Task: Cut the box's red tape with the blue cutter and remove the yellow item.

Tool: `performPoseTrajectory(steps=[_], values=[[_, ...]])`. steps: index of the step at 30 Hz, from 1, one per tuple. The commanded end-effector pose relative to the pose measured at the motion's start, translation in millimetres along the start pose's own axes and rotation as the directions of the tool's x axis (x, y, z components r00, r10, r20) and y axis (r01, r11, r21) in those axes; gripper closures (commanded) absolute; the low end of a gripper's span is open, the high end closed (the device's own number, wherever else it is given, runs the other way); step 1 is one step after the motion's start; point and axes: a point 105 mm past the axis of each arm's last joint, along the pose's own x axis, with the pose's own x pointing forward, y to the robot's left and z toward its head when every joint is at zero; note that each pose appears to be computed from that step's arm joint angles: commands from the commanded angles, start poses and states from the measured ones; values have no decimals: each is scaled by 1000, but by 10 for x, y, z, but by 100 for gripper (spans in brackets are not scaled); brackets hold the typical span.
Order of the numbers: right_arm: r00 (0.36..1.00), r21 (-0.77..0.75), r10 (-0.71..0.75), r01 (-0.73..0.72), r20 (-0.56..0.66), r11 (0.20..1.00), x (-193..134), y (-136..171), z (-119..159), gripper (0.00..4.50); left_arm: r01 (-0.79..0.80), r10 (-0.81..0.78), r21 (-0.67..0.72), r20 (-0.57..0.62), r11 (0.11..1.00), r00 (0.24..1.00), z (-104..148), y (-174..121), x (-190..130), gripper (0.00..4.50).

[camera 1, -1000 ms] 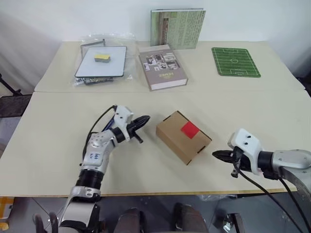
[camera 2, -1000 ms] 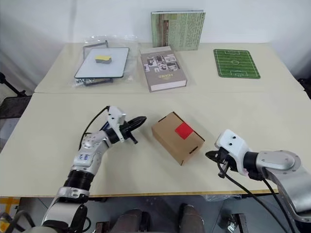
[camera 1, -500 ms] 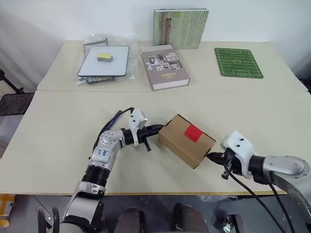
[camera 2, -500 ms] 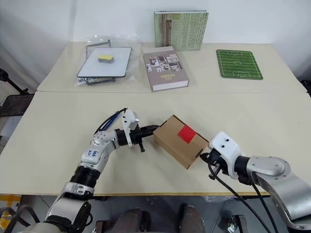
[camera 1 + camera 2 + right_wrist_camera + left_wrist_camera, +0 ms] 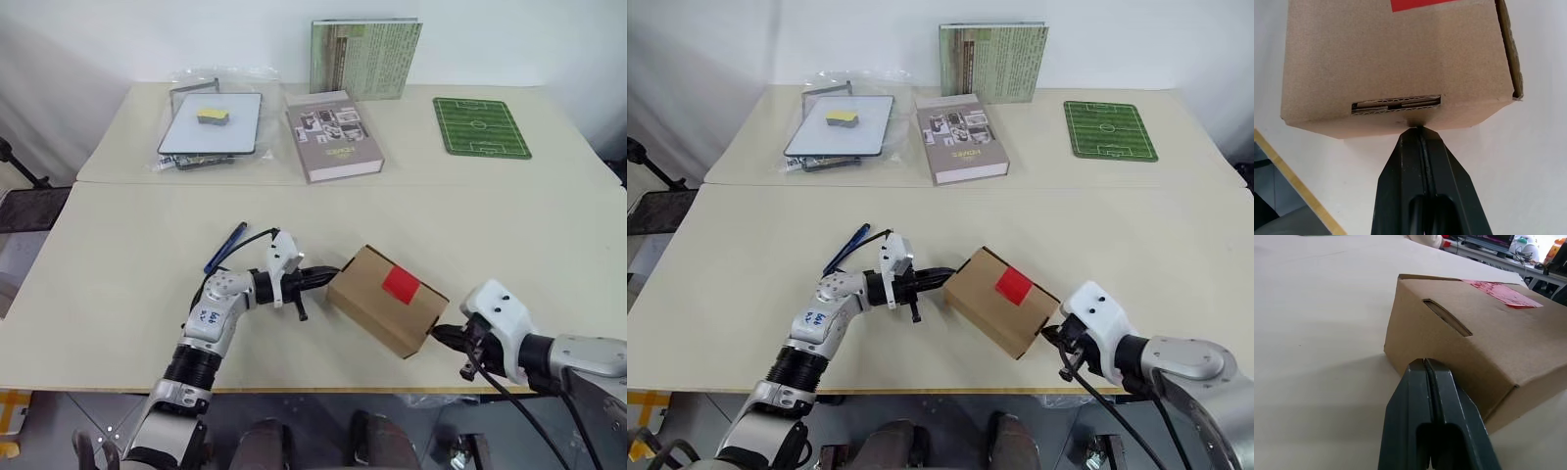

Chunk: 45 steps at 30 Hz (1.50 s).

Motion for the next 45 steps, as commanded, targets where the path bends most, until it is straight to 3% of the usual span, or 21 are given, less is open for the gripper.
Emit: performPoseTrajectory(steps=[1,7,12,13,16,20,26,27,34,38,45], values=[[998,-46,-48,50,43,998,-90,-58,60,450,-12,12,9,7,1000,1000,26,-6,-13,447],[985,-55,-169,170,33,984,-287,-401,-74,450,-153,152,24,26,988,988,146,171,-309,447],[968,-81,-232,240,93,967,-482,-680,53,450,-245,244,32,37,969,969,255,228,-524,447],[962,-84,-231,245,146,966,-511,-743,182,433,-309,308,43,31,950,951,287,296,-613,429],[944,-77,-203,230,261,970,-531,-858,508,362,-395,396,52,1,917,918,351,361,-784,360],[928,-112,-108,157,357,981,-397,-895,841,218,-467,461,92,79,880,884,617,332,-946,232],[938,-188,16,53,346,981,-115,-892,971,11,-558,553,106,74,823,830,765,360,-1300,46],[936,-195,30,42,351,980,-76,-891,1001,0,-577,574,91,63,811,817,748,378,-1382,16],[921,-259,114,-15,374,966,103,-817,1164,0,-687,683,45,-171,725,710,367,545,-1898,4],[920,-301,162,-51,356,952,148,-755,1192,0,-653,632,28,-282,757,722,142,636,-1935,4],[913,-320,180,-59,365,946,167,-694,1228,0,-590,569,52,-349,805,745,-5,802,-1799,4]])
